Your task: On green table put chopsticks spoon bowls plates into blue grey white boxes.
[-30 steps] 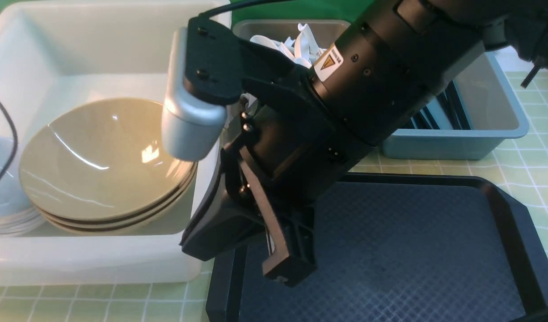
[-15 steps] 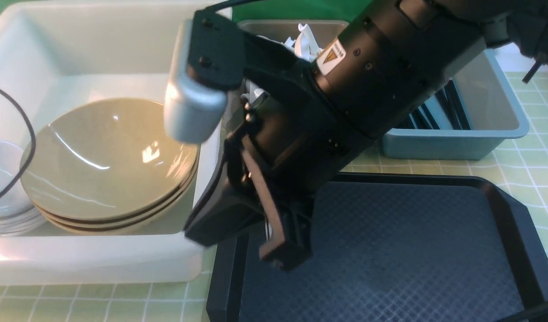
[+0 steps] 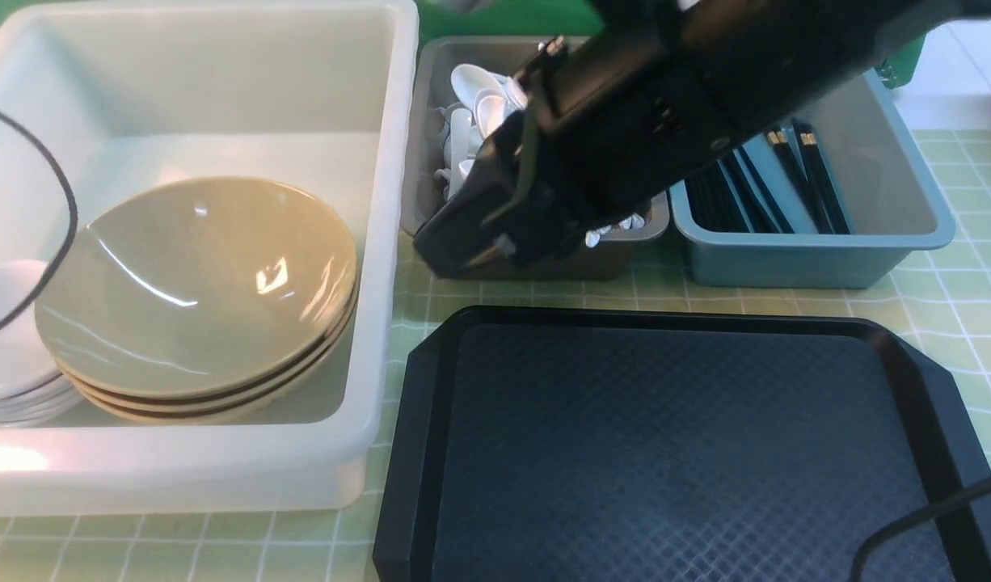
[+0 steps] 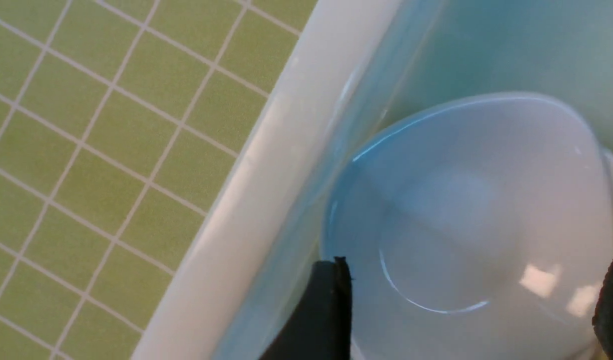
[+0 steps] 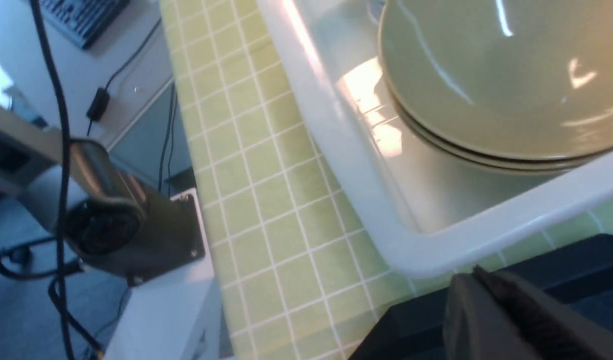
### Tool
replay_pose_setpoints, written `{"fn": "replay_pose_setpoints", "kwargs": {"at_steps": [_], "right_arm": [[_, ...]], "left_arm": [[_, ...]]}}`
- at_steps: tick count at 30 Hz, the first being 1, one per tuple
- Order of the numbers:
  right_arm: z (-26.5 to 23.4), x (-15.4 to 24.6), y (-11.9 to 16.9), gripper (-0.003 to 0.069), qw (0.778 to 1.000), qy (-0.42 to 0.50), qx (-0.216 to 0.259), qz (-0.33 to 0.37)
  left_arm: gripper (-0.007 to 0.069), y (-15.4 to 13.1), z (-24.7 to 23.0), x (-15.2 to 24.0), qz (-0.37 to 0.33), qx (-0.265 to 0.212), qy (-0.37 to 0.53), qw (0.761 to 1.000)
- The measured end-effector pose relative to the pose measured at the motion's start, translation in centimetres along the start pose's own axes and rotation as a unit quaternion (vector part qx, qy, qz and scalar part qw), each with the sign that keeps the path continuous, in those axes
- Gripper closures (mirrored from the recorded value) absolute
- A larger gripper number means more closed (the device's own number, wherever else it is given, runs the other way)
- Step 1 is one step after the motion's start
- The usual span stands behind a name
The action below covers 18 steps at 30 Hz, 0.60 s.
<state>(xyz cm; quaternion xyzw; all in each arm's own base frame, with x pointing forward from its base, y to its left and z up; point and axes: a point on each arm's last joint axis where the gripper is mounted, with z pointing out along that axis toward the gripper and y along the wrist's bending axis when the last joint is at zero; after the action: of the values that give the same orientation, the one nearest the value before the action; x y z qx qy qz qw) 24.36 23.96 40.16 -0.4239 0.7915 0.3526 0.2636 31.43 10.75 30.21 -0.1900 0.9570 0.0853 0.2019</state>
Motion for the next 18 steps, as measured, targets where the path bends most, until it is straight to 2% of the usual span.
{"fn": "replay_pose_setpoints", "kwargs": {"at_steps": [3,6,8,10,11,12,13,16,18], "right_arm": [[-2.1,0.6,1.1,0.062,1.0,-0.014,0.023,0.013],[-4.0,2.1,2.2,0.0616,0.998,-0.025,0.044,0.021],[-5.8,4.1,3.1,0.0612,0.996,-0.036,0.075,0.022],[-7.4,6.1,3.5,0.0612,0.992,-0.046,0.119,0.025],[-8.5,7.6,3.7,0.0612,0.986,-0.052,0.155,0.028],[-9.0,7.9,3.9,0.0612,0.984,-0.06,0.163,0.026],[-10.0,9.7,3.8,0.0612,0.976,-0.066,0.207,0.027],[-12.3,13.7,4.1,0.0612,0.952,-0.106,0.285,0.032],[-13.5,16.5,4.5,0.0612,0.938,-0.135,0.32,0.018]], "left_arm": [[-0.0038,-2.2,-2.7,-0.5,0.024,0.035,0.005,0.999],[-0.0037,-4.9,-5.4,0.4,0.089,0.081,0.002,0.993],[-0.003,-7.7,-8.4,2.1,0.157,0.134,-0.005,0.978],[-0.0013,-9.6,-10.9,3.9,0.205,0.179,-0.017,0.962],[0.0007,-10.7,-12.5,5.7,0.229,0.211,-0.022,0.95],[0.0015,-10.9,-12.7,6.0,0.236,0.217,-0.024,0.947],[0.0032,-11.5,-13.8,7.7,0.256,0.242,-0.026,0.936],[0.0088,-12.0,-16.1,12.4,0.304,0.294,-0.022,0.906],[0.0126,-11.7,-16.4,15.3,0.321,0.318,-0.006,0.892]]}}
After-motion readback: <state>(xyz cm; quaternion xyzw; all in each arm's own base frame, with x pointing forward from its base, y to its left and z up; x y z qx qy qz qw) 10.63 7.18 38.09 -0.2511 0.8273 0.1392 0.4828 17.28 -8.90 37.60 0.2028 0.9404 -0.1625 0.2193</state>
